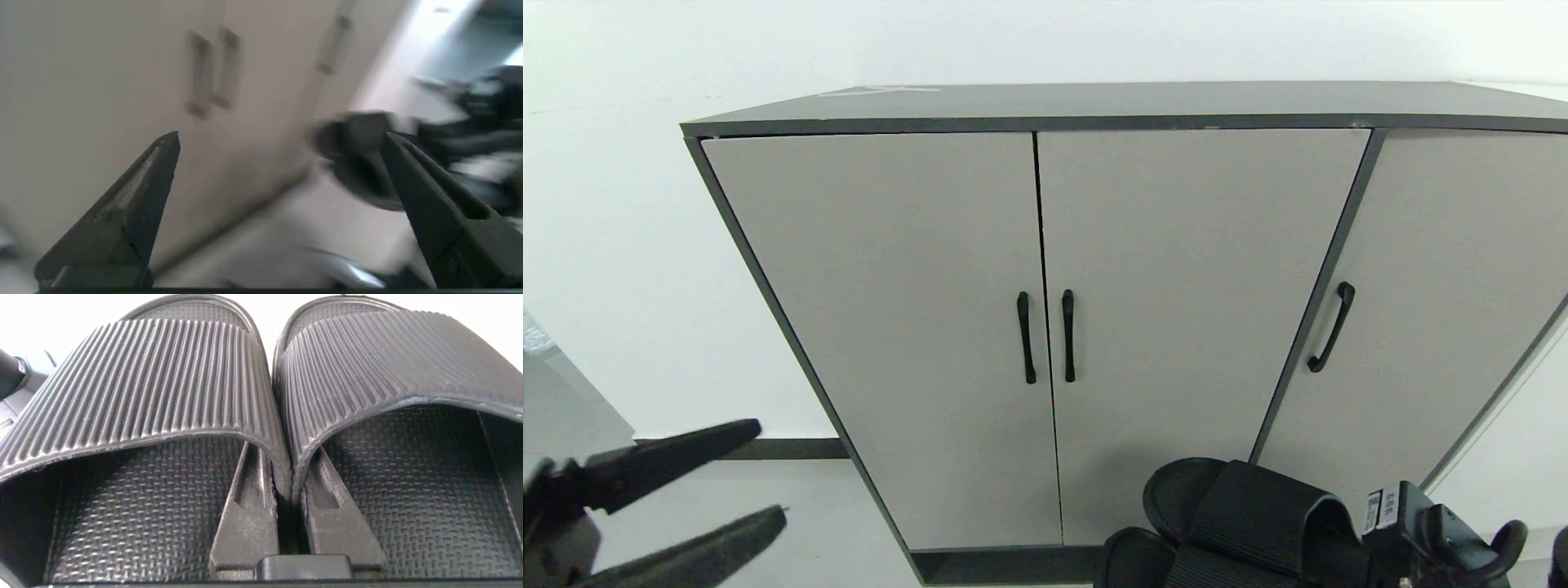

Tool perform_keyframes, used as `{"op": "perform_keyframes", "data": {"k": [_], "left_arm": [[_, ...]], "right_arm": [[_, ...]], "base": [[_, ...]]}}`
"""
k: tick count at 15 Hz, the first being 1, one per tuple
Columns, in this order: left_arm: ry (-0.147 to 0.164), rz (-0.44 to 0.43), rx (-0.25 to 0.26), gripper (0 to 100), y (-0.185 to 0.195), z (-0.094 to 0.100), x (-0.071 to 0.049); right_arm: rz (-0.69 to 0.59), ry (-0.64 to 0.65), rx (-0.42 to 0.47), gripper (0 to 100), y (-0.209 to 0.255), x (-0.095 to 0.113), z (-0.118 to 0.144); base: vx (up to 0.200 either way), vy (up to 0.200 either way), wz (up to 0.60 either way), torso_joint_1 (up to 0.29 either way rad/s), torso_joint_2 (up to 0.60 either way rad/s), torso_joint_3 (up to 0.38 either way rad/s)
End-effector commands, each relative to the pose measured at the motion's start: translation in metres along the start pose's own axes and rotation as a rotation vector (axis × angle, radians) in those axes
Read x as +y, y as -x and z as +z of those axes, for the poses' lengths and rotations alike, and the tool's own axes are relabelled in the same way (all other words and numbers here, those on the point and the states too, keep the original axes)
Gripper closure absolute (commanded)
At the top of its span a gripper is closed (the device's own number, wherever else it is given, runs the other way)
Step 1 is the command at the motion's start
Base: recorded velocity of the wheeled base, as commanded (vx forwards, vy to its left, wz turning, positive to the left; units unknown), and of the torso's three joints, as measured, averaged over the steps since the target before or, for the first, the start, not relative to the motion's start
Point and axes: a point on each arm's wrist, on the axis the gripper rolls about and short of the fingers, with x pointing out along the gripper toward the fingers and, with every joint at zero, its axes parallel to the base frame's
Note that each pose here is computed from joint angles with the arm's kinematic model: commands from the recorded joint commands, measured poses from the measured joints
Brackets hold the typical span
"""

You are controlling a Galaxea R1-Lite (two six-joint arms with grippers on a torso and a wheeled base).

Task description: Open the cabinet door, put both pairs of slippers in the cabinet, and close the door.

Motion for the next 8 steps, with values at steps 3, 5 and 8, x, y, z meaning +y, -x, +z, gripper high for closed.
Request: {"op": "perform_keyframes", "data": {"k": [3, 5, 8], "left_arm": [[0.122, -0.080, 0.110, 0, -0.024, -0.008, -0.008], [0.109, -0.043, 0.138, 0, -0.036, -0.009, -0.004], [0.108, -0.028, 0.179, 0, -0.074, -0.015, 0.008]], "right_arm": [[-0.001, -0.002, -0.007, 100, -0.002, 0.000, 0.002], [-0.001, -0.004, -0.010, 100, -0.002, 0.000, 0.003], [-0.001, -0.004, -0.012, 100, -0.001, 0.000, 0.003]], "base": [[0.000, 0.000, 0.00, 0.000, 0.00, 0.000], [0.000, 0.000, 0.00, 0.000, 0.00, 0.000], [0.000, 0.000, 0.00, 0.000, 0.00, 0.000]]}}
